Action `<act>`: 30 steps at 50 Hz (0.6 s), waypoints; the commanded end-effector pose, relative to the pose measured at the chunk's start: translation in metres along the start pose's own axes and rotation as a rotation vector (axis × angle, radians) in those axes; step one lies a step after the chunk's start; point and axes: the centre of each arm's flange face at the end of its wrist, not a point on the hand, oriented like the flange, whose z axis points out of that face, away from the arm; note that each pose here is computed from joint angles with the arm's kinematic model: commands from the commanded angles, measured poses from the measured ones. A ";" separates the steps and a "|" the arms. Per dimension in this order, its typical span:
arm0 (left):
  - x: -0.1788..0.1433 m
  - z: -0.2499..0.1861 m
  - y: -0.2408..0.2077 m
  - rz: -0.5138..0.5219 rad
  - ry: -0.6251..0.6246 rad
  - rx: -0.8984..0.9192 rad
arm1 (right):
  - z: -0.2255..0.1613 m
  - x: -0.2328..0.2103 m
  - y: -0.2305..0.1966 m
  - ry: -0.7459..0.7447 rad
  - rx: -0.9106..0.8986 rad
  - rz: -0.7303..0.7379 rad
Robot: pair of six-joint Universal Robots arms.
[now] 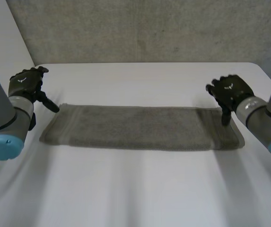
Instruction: Fold the towel.
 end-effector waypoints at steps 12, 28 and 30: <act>0.015 -0.039 0.028 -0.036 0.063 0.101 | -0.009 0.009 0.084 0.041 -0.101 0.065; 0.015 -0.037 0.032 -0.038 0.065 0.102 | -0.007 -0.001 0.098 0.008 -0.151 0.092; 0.015 -0.037 0.032 -0.038 0.065 0.102 | -0.008 -0.002 0.098 0.003 -0.157 0.097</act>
